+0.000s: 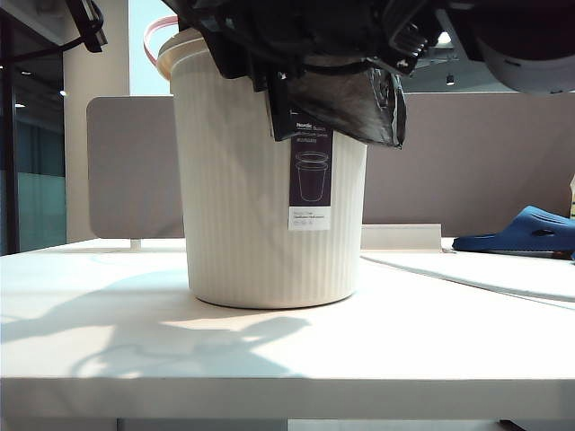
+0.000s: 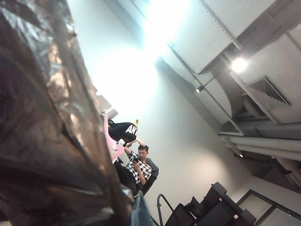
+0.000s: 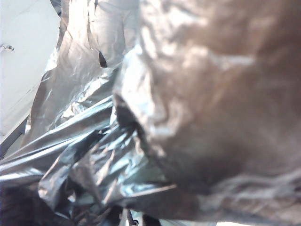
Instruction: Open the ring lid of the trash can, pull out the black garbage bag inside, and place it on the table.
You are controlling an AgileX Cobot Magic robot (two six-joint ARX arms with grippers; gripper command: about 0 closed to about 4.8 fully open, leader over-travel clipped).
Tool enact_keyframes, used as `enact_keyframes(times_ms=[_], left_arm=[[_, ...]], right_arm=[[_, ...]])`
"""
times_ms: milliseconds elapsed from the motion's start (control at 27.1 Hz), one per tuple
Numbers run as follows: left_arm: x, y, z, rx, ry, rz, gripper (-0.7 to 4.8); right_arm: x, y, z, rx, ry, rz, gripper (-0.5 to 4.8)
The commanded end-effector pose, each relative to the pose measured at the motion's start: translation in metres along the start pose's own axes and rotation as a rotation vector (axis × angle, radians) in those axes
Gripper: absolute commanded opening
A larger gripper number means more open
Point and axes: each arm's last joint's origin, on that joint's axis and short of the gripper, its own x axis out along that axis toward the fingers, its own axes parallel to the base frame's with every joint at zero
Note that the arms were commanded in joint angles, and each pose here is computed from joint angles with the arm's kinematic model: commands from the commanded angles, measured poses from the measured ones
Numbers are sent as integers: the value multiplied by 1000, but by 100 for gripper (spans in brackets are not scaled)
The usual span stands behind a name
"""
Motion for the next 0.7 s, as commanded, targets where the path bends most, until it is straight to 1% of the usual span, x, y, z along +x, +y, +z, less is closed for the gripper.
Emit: enact_keyframes(times_ms=[37,74,221,295,332,406,591,701], left_arm=[[1,-5,1,29,26,-34,-6],[1,-5,1,29,31,-35,-6],[1,-5,1,36,50,-38,-6],[1,-5,0,36,55,-39,-6],[1,-5,0,36,58,-39,-6],[1,-5,0,35,62,-40,-6],[1,-5,0,36,69,-42,-6],[1,-5,0,36,65,-42,-6]], right_arm=[[1,3,0,-28,25,37,17],[1,4,0,-32,32,41,-4],[0,5,-2,-78,77,71,-4],[0,7,-1,-129,118,108,-4],[1,8,0,-164,156,144,-4],[0,10,0,-183,184,169,-4],[-8,14,6,-218,186,187,-4],[-18,22,16,-322,190,221,-4]])
